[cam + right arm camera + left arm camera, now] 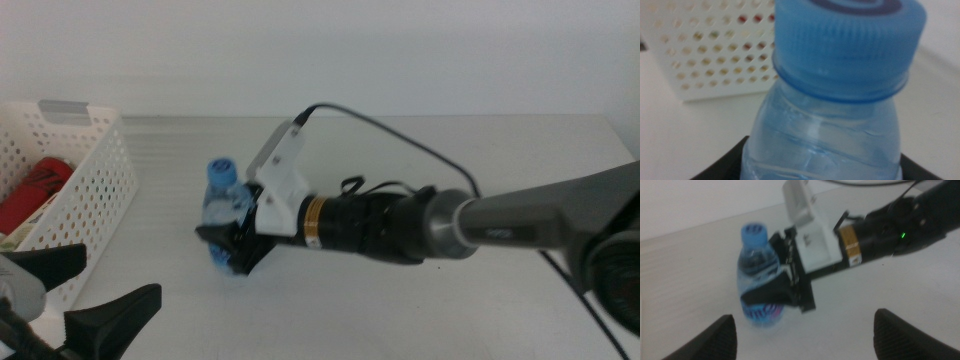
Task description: Use arms to grab the bottles and put them into the dustbin to the left of the table.
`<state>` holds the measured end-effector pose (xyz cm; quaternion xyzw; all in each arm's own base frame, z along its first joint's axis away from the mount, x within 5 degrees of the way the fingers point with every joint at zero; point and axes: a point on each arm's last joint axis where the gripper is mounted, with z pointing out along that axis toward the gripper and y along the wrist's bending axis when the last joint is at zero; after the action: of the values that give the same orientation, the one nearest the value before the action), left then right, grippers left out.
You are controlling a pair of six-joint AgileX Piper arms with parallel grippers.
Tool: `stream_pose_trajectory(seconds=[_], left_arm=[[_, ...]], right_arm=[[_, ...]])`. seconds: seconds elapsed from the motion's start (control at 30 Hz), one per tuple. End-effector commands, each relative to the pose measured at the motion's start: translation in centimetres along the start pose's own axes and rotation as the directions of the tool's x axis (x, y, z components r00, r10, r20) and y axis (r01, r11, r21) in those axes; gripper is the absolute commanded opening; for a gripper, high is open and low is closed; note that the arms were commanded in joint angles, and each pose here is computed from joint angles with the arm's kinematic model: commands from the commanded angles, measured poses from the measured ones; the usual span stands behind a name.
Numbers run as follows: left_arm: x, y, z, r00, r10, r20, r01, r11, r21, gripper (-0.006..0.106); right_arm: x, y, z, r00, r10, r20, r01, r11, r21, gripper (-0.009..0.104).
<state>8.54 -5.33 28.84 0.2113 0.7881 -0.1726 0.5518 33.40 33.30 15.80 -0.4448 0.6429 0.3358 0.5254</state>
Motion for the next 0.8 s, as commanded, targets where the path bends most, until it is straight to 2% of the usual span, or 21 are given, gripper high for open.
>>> stream_pose_trajectory(seconds=[0.0,0.2,0.33,0.4,0.43,0.47,0.53,0.6,0.77], left_arm=[[-1.6,0.0,-0.3,0.995,-0.013,0.103,0.013,1.0,-0.001,0.09],[-1.6,0.0,-0.3,0.995,-0.013,0.103,0.013,1.0,-0.001,0.09],[-1.6,0.0,-0.3,0.995,-0.013,0.103,0.013,1.0,-0.001,0.09],[-1.6,0.0,-0.3,0.995,-0.013,0.103,0.013,1.0,-0.001,0.09],[-1.6,0.0,-0.3,0.995,-0.013,0.103,0.013,1.0,-0.001,0.09],[-1.6,0.0,-0.3,0.995,-0.013,0.103,0.013,1.0,-0.001,0.09],[-1.6,0.0,-0.3,0.995,-0.013,0.103,0.013,1.0,-0.001,0.09],[-1.6,0.0,-0.3,0.995,-0.013,0.103,0.013,1.0,-0.001,0.09],[-1.6,0.0,-0.3,0.995,-0.013,0.103,0.013,1.0,-0.001,0.09]], right_arm=[[-4.7,0.4,-0.2,0.982,-0.011,0.187,0.016,1.0,-0.026,0.0],[-2.8,1.0,0.7,0.988,0.01,0.154,-0.003,0.999,-0.047,0.002],[-2.6,1.0,0.8,0.989,0.01,0.144,-0.004,0.999,-0.045,0.013],[-2.6,1.1,0.8,0.989,0.009,0.144,-0.002,0.999,-0.047,0.024],[-2.5,1.1,0.8,0.99,0.005,0.139,0.002,0.999,-0.049,0.052],[-2.6,1.0,0.7,0.99,0.0,0.139,0.007,0.999,-0.052,0.068],[-3.0,1.3,0.3,0.991,-0.023,0.134,0.031,0.998,-0.063,0.078],[-3.6,1.5,-0.6,0.991,-0.047,0.125,0.056,0.996,-0.068,0.082],[-4.4,1.9,-4.4,0.995,-0.053,0.087,0.057,0.997,-0.044,0.078]])
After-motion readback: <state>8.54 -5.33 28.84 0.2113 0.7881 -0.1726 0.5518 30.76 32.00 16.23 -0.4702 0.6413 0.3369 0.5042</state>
